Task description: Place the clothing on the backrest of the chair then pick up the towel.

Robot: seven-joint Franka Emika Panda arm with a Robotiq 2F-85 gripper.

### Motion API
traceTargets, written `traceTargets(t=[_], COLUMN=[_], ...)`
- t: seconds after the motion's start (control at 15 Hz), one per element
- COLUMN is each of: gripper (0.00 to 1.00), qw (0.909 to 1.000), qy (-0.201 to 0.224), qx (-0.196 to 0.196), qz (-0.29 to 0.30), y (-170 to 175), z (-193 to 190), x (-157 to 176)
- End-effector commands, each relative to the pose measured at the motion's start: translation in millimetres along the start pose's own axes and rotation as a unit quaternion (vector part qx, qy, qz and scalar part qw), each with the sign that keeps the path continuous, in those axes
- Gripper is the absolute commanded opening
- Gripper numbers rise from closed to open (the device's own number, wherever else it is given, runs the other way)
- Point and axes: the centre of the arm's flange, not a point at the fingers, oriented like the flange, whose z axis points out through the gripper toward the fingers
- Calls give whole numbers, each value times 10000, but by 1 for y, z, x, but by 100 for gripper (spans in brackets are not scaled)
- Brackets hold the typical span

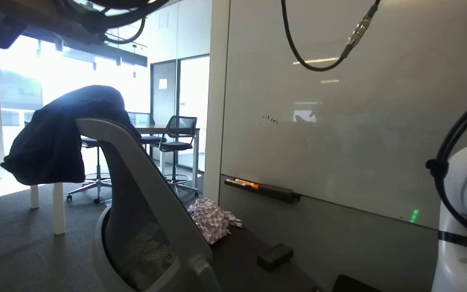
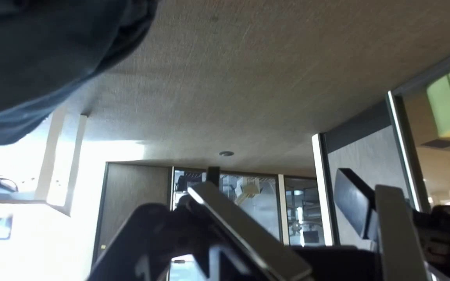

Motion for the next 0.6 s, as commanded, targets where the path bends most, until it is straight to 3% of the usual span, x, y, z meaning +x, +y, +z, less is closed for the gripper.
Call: traceTargets(t=[0.0, 0.07, 0.27, 0.53], gripper=[100, 100, 100, 100], qw=[9957, 9933, 9828, 9560], qy=[720, 827, 1063, 1011], qx=[-494, -690, -1333, -2532], qz=[326, 407, 706, 1086], y=[19, 31, 130, 253], z=[-52, -66, -58, -56], x=[41, 49, 64, 48])
